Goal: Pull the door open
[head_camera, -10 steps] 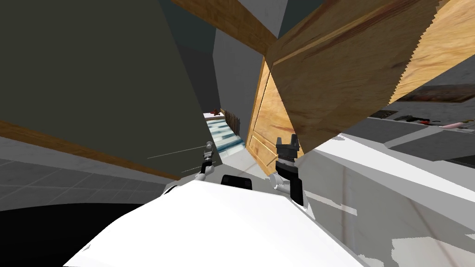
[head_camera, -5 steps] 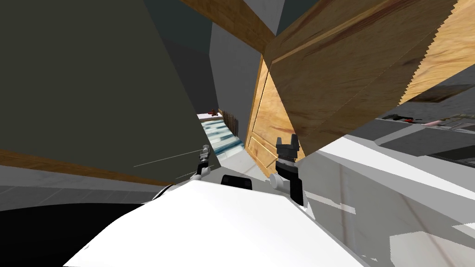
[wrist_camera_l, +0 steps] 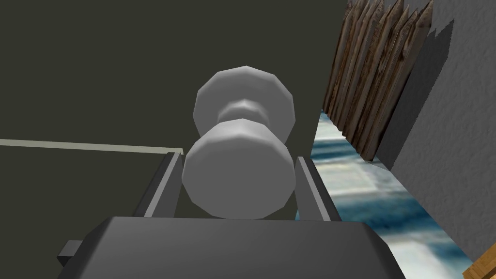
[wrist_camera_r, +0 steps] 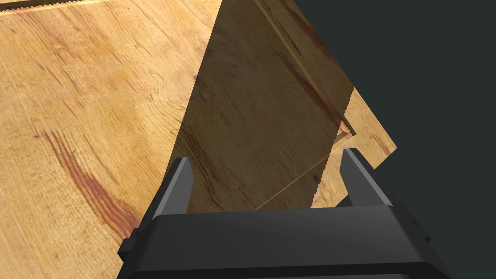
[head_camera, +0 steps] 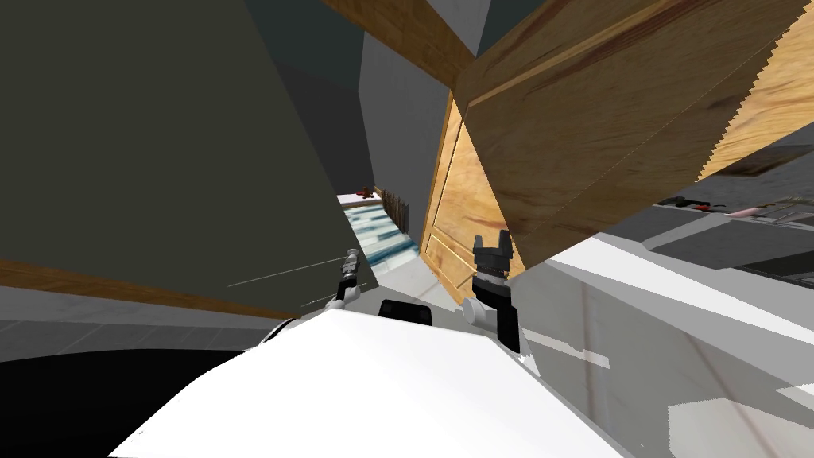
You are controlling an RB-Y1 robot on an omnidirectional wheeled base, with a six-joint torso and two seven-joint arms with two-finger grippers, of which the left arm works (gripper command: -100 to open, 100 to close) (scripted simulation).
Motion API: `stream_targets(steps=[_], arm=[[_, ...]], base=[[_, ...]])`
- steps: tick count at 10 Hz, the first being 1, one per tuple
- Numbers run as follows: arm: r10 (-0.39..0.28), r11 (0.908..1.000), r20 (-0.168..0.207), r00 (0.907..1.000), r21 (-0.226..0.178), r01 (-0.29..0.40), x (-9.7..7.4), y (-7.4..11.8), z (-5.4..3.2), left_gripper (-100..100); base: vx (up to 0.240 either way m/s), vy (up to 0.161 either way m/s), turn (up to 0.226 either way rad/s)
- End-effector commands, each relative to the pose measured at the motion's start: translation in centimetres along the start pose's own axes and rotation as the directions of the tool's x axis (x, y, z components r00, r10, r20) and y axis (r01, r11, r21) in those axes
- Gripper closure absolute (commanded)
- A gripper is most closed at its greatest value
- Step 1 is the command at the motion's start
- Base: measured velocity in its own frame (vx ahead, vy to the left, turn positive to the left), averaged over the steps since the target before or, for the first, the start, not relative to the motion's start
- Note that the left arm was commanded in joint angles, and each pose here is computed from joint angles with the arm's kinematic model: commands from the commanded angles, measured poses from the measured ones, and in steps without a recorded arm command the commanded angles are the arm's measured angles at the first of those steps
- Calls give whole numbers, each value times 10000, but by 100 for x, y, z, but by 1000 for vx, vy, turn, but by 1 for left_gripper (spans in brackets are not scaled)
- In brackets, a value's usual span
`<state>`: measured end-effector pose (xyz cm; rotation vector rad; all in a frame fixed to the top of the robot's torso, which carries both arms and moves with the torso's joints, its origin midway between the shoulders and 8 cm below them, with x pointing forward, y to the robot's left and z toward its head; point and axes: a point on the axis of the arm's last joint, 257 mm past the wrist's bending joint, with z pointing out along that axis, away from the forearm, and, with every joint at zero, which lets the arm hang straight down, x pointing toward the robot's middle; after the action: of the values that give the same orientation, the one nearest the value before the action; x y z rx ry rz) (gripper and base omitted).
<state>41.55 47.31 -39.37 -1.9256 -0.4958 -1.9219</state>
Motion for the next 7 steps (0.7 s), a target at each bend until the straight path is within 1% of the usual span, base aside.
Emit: stream_targets(steps=[1,3,4,5,7], arm=[[-21,10000,-11,10000,-12,21,3,11,0,100],[-21,10000,-11,10000,-12,21,3,11,0,100],[-29,9996,-17,10000,-279,28,9,48,0,100],[-35,9994,-20,10000,-346,34,11,60,0,100],[-72,9973,-30,10000,-728,69,20,126,-4,100]], base=[[0,0,0],[0,0,0],[-143,29,-107],[-216,3,-132],[-248,9,-116]])
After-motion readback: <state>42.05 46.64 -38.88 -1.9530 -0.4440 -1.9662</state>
